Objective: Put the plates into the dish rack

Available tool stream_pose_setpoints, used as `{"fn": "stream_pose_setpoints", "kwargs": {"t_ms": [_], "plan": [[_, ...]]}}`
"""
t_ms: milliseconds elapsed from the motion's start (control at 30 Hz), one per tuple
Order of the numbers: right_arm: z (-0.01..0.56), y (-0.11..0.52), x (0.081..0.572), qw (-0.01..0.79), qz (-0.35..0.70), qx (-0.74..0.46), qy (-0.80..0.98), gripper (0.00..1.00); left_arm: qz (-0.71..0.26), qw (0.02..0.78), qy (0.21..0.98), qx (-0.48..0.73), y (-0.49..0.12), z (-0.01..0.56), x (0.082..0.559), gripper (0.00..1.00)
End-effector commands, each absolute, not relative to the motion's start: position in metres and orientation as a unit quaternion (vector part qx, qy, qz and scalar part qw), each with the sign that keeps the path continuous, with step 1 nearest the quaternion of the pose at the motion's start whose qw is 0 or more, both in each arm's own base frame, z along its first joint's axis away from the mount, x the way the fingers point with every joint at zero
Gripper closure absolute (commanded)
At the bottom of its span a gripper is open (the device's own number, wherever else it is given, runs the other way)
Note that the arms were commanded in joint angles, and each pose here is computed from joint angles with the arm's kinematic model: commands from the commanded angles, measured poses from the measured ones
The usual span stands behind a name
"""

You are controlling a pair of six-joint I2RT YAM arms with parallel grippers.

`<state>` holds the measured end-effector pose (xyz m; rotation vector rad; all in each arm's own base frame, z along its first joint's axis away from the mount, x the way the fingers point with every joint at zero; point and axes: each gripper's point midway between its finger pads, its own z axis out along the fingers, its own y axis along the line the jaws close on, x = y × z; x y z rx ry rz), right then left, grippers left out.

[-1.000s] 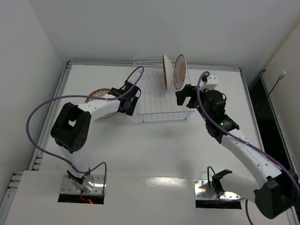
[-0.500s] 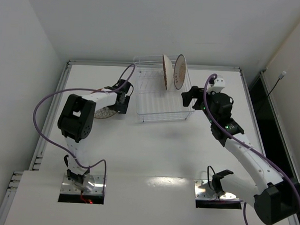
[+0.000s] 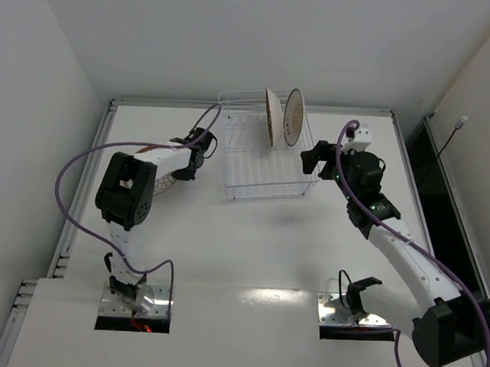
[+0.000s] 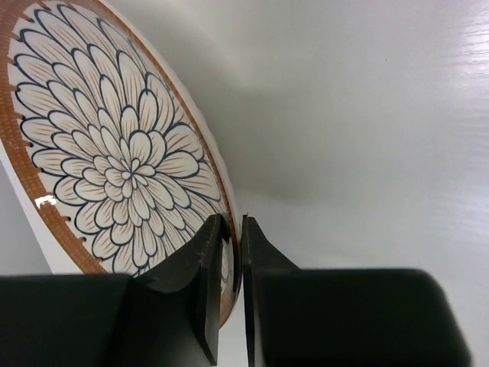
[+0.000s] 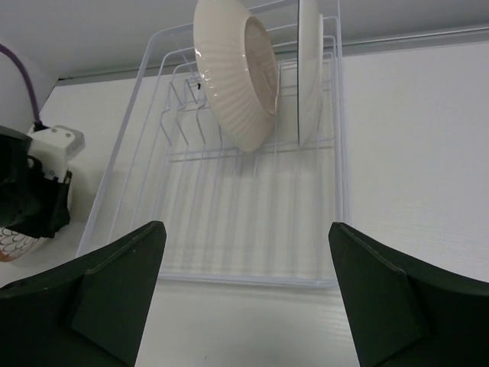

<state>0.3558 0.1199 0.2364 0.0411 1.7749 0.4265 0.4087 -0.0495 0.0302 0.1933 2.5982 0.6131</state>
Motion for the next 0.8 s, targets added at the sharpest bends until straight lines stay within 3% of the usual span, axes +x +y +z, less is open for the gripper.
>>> {"fn": "stream_pose_setpoints", "kwargs": {"t_ms": [0,300,467,633,767], "plan": [[0.248,0.116,0.357,0.632,0.188,0.02,0.752,0.13,0.1,0.289,0.952,-0.008,-0.069,0.081,0.423,1.0],[0.241,0.106,0.359,0.63,0.181,0.035,0.754,0.13,-0.087,0.506,0.857,-0.049,-0.096,0.31,0.442,1.0],[0.239,0.103,0.359,0.63,0.181,0.036,0.754,0.13,-0.169,0.593,0.785,-0.054,-0.111,0.403,0.431,1.0],[0.236,0.101,0.359,0.629,0.181,0.036,0.755,0.13,-0.294,0.685,0.666,-0.016,-0.137,0.478,0.418,1.0],[0.228,0.094,0.36,0.626,0.177,0.054,0.758,0.13,-0.409,0.683,0.605,-0.007,-0.164,0.491,0.422,1.0]]}}
